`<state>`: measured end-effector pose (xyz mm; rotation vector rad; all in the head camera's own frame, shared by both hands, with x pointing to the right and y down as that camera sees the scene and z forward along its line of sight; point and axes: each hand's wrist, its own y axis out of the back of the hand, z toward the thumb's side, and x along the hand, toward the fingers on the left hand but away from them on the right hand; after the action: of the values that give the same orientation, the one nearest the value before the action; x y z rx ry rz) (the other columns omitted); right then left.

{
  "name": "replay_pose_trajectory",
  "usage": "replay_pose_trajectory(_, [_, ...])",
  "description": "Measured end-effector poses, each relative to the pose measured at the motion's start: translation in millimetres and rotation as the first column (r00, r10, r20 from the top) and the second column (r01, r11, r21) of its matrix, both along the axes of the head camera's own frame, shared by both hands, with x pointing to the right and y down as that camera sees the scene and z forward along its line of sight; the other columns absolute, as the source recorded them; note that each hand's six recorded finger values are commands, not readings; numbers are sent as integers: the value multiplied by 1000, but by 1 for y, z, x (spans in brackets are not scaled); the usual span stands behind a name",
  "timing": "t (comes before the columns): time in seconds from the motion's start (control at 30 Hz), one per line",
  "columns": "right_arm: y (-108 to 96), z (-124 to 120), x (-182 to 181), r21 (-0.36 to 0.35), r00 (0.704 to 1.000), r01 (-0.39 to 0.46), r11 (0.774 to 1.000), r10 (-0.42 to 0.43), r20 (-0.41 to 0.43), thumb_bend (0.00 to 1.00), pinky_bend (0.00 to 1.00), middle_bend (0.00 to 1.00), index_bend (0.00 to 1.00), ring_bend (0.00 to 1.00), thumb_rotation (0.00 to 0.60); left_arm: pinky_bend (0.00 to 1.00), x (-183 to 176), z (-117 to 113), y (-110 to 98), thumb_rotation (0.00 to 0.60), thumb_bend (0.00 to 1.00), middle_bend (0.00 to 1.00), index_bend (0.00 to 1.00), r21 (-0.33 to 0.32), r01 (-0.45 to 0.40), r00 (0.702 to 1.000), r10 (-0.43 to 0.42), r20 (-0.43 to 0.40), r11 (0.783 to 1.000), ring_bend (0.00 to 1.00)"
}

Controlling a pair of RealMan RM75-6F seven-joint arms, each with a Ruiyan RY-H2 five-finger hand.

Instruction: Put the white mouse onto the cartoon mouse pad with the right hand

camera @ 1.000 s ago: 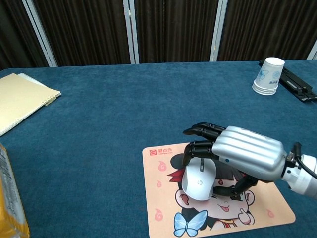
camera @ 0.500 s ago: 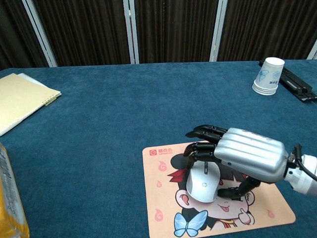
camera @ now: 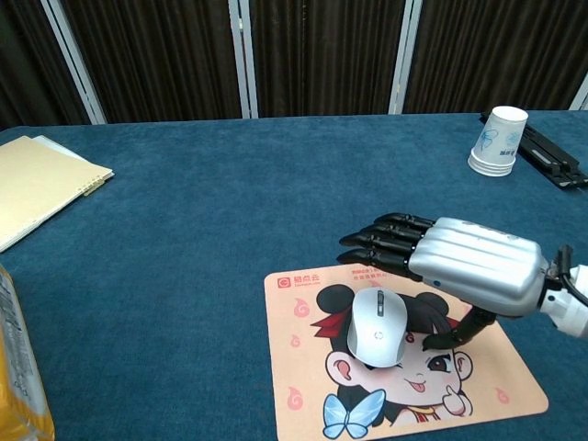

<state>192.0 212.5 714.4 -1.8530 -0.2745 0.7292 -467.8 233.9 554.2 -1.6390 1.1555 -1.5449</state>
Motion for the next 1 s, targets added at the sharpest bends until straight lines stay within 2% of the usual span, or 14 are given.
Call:
replay_pose_trajectory(0.2, [-10, -8, 11, 55, 999, 0, 999, 3, -44, 60, 0, 0, 0, 0, 600, 0, 0, 0, 0, 600, 194, 0, 0, 3, -2, 1000, 2, 1, 1000, 0])
replay_pose_trajectory(0.3, [-21, -12, 23, 97, 996, -32, 995, 41, -83, 60, 0, 0, 0, 0, 600, 0, 0, 0, 0, 600, 193, 0, 0, 1, -11, 1000, 11, 2, 1000, 0])
replay_pose_trajectory(0.43, [-34, -22, 43, 126, 982, -134, 983, 149, -120, 60, 0, 0, 0, 0, 600, 0, 1, -1, 1, 600, 195, 0, 0, -2, -32, 999, 32, 3, 999, 0])
replay_pose_trajectory(0.53, [-39, -34, 58, 121, 961, -230, 966, 245, -129, 61, 0, 0, 0, 0, 600, 0, 2, -1, 2, 600, 194, 0, 0, -5, -46, 999, 46, 5, 999, 0])
replay_pose_trajectory(0.6, [-41, -43, 69, 103, 938, -308, 946, 320, -130, 61, 0, 0, 0, 0, 600, 0, 2, 0, 2, 600, 194, 0, 0, -9, -54, 999, 54, 7, 999, 0])
replay_pose_trajectory(0.63, [-41, -47, 75, 91, 926, -346, 934, 355, -130, 61, 0, 0, 0, 0, 600, 0, 2, 0, 3, 600, 195, 0, 0, -11, -58, 998, 58, 8, 998, 0])
replay_pose_trajectory(0.67, [-42, -53, 84, 69, 899, -412, 909, 417, -132, 61, 0, 0, 0, 0, 600, 0, 3, 0, 3, 600, 195, 0, 0, -13, -62, 998, 62, 8, 998, 0])
replay_pose_trajectory(0.73, [-41, -60, 95, 45, 867, -479, 877, 480, -136, 61, 0, 0, 0, 0, 600, 0, 3, 0, 3, 600, 193, 0, 0, -16, -75, 997, 75, 10, 997, 0])
replay_pose_trajectory(0.87, [-35, -84, 129, -4, 759, -641, 768, 633, -153, 62, 0, 0, 0, 0, 600, 0, 4, -1, 4, 600, 194, 0, 0, -12, -93, 996, 93, 14, 996, 0])
replay_pose_trajectory(1.0, [-21, -111, 164, 21, 672, -728, 685, 720, -171, 60, 0, 0, 0, 0, 600, 0, 5, -1, 4, 600, 191, 0, 0, -6, -111, 994, 111, 20, 994, 0])
